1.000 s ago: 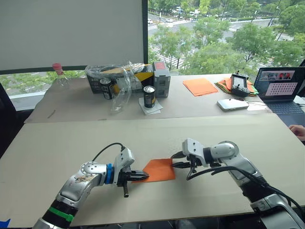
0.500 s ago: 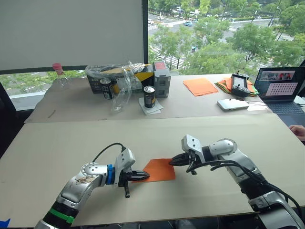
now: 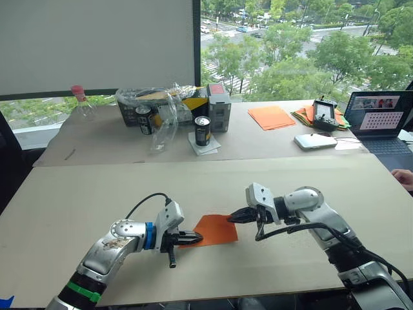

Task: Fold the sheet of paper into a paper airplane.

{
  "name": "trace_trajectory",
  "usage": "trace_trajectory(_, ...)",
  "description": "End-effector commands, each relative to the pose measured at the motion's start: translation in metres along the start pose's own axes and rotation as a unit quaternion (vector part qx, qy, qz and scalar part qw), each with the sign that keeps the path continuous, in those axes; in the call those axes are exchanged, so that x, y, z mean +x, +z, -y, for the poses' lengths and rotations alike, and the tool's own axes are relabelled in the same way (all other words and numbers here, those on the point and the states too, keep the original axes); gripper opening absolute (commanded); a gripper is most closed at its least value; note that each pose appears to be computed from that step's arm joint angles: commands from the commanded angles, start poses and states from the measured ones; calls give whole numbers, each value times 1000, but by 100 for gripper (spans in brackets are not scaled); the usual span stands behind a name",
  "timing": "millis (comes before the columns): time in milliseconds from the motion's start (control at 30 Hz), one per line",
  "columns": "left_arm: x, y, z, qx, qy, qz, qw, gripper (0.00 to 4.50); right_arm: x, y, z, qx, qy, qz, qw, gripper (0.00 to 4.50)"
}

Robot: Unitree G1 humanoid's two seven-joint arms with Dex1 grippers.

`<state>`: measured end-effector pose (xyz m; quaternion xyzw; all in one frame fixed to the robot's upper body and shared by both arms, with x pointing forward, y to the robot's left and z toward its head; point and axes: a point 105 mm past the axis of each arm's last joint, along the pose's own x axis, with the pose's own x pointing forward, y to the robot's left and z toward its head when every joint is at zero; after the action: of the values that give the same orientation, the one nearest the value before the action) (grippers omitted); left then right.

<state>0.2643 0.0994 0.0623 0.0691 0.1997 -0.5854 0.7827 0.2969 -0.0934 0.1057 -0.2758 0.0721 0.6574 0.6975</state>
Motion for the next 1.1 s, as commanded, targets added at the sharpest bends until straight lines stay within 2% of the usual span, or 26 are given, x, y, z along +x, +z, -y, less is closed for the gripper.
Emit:
trace_trajectory(33, -2, -23, -4, -22, 14, -40, 999, 0, -6, 10, -7, -73, -11, 18, 997, 4)
trace_trajectory(267, -4, -24, -5, -22, 15, -42, 999, 0, -2, -5, -37, -174, 24, -7, 984, 4)
trace_trajectory(467, -7, -24, -5, -22, 16, -46, 999, 0, -1, -23, -39, -263, 37, -44, 963, 4)
trace_trajectory(867, -11, -20, -8, -32, 24, -34, 999, 0, 11, -39, -51, -247, 53, -63, 966, 4)
trace_trajectory(967, -16, -12, -12, -42, 30, -17, 999, 0, 14, -45, -57, -240, 61, -76, 966, 4)
trace_trajectory(1033, -22, -1, -17, -59, 35, 11, 998, 0, 16, -51, -60, -233, 65, -90, 966, 4)
trace_trajectory(1100, -31, 19, -15, -75, 9, 64, 995, 0, 17, -54, -61, -224, 64, -98, 968, 4)
